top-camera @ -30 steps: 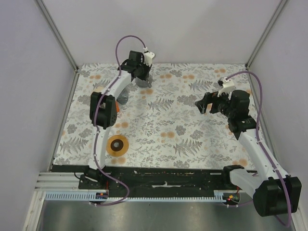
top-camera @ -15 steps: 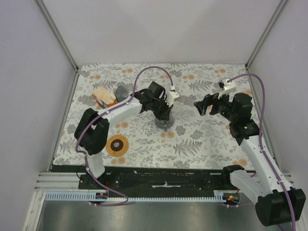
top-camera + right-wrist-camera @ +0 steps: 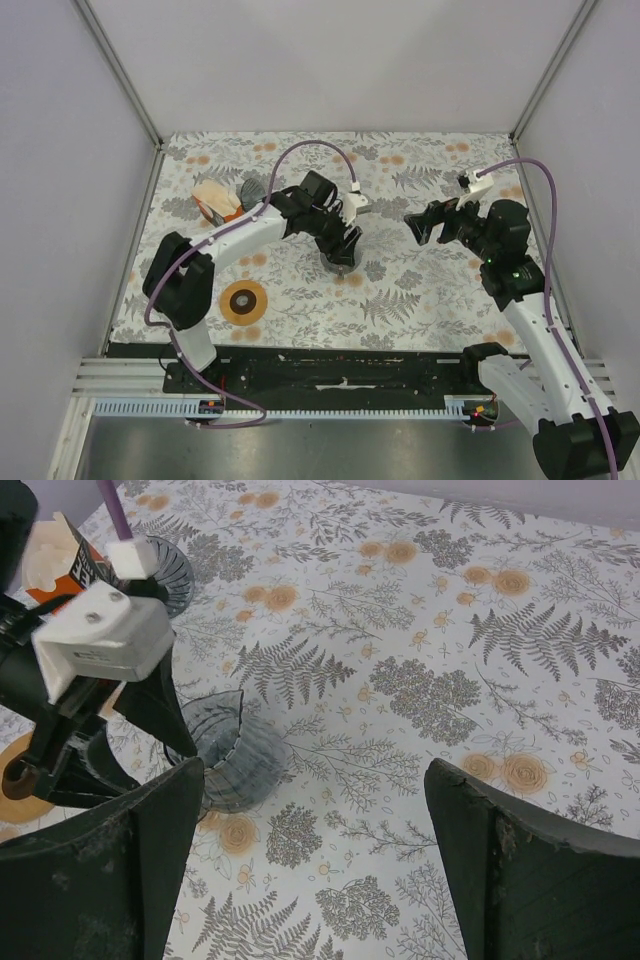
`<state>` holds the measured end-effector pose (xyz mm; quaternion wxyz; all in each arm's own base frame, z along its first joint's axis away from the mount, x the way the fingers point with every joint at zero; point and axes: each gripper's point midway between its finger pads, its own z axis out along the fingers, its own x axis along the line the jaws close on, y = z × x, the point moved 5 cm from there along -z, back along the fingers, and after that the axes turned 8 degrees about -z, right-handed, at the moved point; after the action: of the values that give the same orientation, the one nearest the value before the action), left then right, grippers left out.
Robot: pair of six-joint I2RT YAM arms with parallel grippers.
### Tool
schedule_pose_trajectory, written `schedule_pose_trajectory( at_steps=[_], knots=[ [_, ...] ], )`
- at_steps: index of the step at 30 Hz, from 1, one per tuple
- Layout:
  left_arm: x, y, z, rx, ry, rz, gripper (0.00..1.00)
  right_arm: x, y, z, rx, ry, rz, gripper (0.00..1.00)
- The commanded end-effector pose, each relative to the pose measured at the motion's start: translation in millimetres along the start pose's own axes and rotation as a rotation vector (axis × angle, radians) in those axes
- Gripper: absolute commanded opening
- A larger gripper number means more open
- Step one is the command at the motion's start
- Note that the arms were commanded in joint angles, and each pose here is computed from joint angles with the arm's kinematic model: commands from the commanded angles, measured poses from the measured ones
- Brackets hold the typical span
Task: Place the coffee filter in the dripper
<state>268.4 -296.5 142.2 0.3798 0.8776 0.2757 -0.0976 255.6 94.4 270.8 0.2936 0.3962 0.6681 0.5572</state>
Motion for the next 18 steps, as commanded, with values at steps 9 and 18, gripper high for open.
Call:
schedule_pose_trajectory(
  at_steps=[9, 18],
  knots=[
    [-27, 10, -169, -0.046, 0.222, 0.119, 0.76, 9, 15, -6, -0.045, 0.031, -0.027, 0.98],
    [55, -150, -210, 0.182, 0.597, -0.266, 0.63, 17, 13, 1, -0.038, 0.077, -0.026, 0.98]
  ],
)
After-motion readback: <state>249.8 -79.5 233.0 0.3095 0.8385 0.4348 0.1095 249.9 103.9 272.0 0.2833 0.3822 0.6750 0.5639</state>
